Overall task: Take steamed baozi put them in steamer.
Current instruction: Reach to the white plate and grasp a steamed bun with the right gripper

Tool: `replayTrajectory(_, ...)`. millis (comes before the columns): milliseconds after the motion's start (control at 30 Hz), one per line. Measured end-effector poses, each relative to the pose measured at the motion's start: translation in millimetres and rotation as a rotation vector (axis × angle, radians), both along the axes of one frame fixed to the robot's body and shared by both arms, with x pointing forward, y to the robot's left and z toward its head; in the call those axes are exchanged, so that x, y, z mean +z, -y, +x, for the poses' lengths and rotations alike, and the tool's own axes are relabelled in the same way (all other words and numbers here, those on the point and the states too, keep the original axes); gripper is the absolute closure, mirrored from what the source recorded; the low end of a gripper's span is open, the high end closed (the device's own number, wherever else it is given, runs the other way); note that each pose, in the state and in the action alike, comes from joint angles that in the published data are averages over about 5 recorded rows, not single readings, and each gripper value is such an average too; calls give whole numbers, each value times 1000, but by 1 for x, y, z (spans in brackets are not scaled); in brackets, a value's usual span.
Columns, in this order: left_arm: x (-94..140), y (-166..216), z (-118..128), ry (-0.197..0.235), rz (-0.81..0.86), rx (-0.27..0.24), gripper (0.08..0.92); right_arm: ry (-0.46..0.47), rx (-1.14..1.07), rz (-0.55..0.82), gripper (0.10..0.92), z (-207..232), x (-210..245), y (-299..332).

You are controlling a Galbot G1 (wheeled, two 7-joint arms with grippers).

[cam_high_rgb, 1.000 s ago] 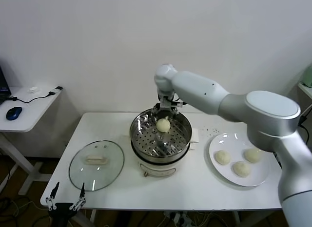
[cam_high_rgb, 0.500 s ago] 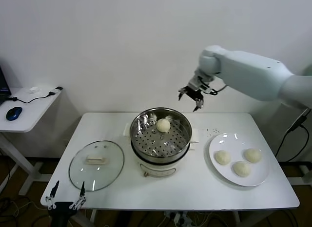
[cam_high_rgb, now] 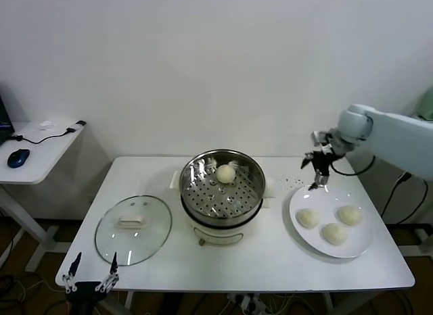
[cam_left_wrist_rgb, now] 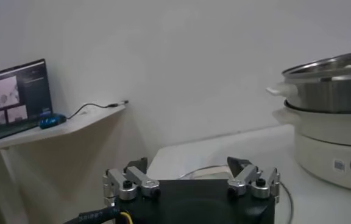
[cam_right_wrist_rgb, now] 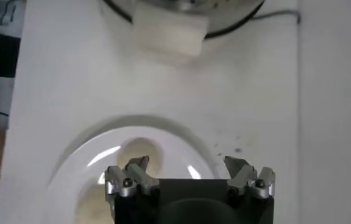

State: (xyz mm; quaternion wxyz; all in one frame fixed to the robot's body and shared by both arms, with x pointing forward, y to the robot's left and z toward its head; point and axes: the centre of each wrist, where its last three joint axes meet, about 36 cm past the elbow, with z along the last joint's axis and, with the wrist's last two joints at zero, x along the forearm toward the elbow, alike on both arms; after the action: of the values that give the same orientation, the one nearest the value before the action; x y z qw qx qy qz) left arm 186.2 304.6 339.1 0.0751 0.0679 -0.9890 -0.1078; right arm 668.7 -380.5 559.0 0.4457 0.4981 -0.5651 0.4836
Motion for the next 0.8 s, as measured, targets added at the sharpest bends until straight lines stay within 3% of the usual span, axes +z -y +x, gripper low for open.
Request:
replayTrajectory(400,-4,0,-5,-15,1,8,177,-75,-43,-49,200,-9,-73,-1)
replayTrajectory(800,-9,-1,-10,-24,6,11,177,-88,-53,-70,200,-6,-106,-10)
